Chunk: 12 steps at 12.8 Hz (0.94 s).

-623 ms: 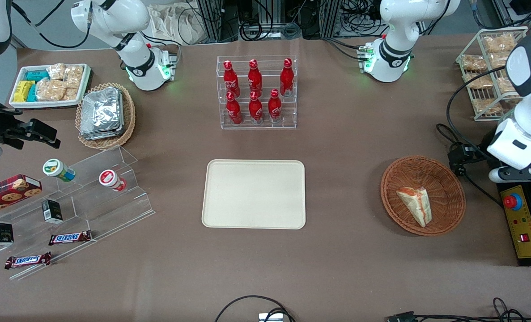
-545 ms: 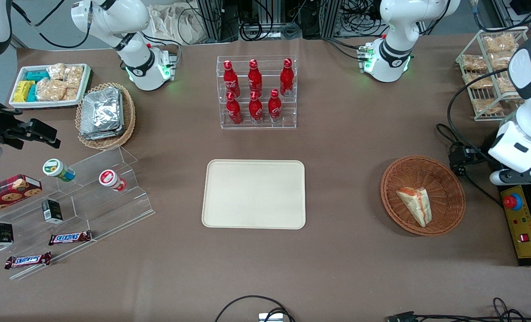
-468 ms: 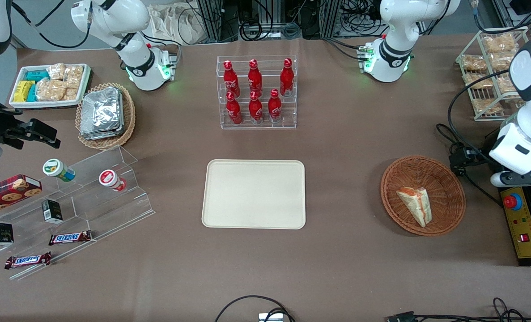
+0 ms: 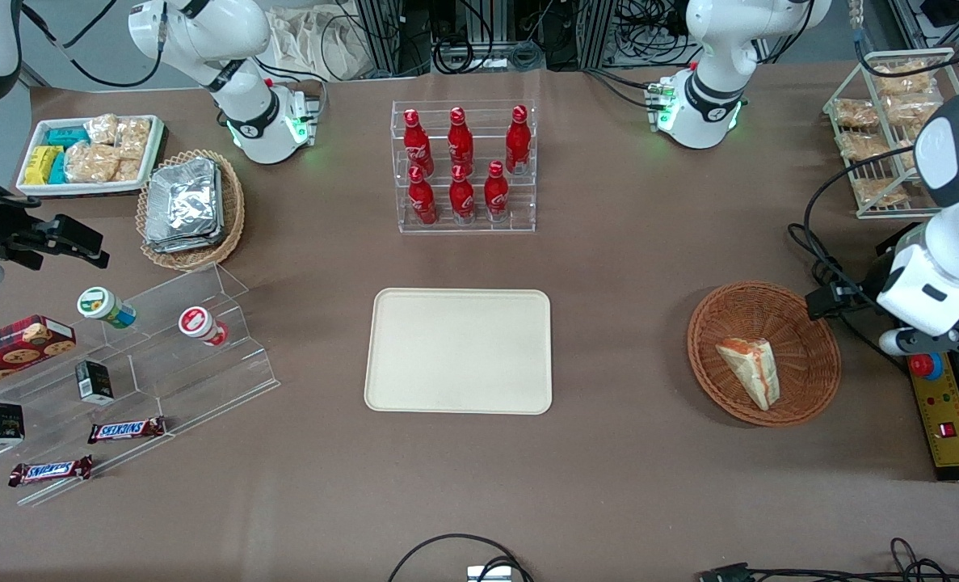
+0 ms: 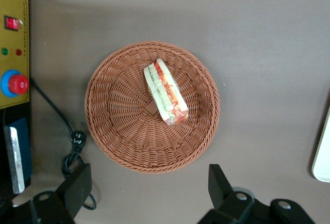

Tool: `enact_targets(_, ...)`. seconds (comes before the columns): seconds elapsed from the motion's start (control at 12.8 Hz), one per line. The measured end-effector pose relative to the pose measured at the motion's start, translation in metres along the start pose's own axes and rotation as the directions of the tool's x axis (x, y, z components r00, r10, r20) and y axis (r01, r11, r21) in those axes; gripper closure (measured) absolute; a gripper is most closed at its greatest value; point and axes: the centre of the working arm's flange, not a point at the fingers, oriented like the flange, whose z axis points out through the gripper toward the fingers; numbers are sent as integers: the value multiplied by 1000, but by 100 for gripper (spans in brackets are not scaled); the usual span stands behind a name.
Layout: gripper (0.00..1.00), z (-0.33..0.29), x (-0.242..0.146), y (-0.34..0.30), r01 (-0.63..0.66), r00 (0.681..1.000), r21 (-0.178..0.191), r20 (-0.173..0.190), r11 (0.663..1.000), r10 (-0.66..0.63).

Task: Place sandwich from basket to tray
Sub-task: 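Lower the open left gripper over the wrapped sandwich in the wicker basket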

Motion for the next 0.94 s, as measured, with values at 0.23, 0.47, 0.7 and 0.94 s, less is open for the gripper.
enact_targets(0.23, 0, 20, 6, 1, 160, 987, 2, 20, 987, -160)
enact_targets(0.47, 0, 64, 6, 4, 335, 942, -3, 8, 942, -335)
enact_targets(0.7, 0, 127, -3, 9, 436, 900, -17, -2, 900, -436)
enact_targets(0.94, 0, 174, -8, 11, 460, 888, -11, 21, 888, -460)
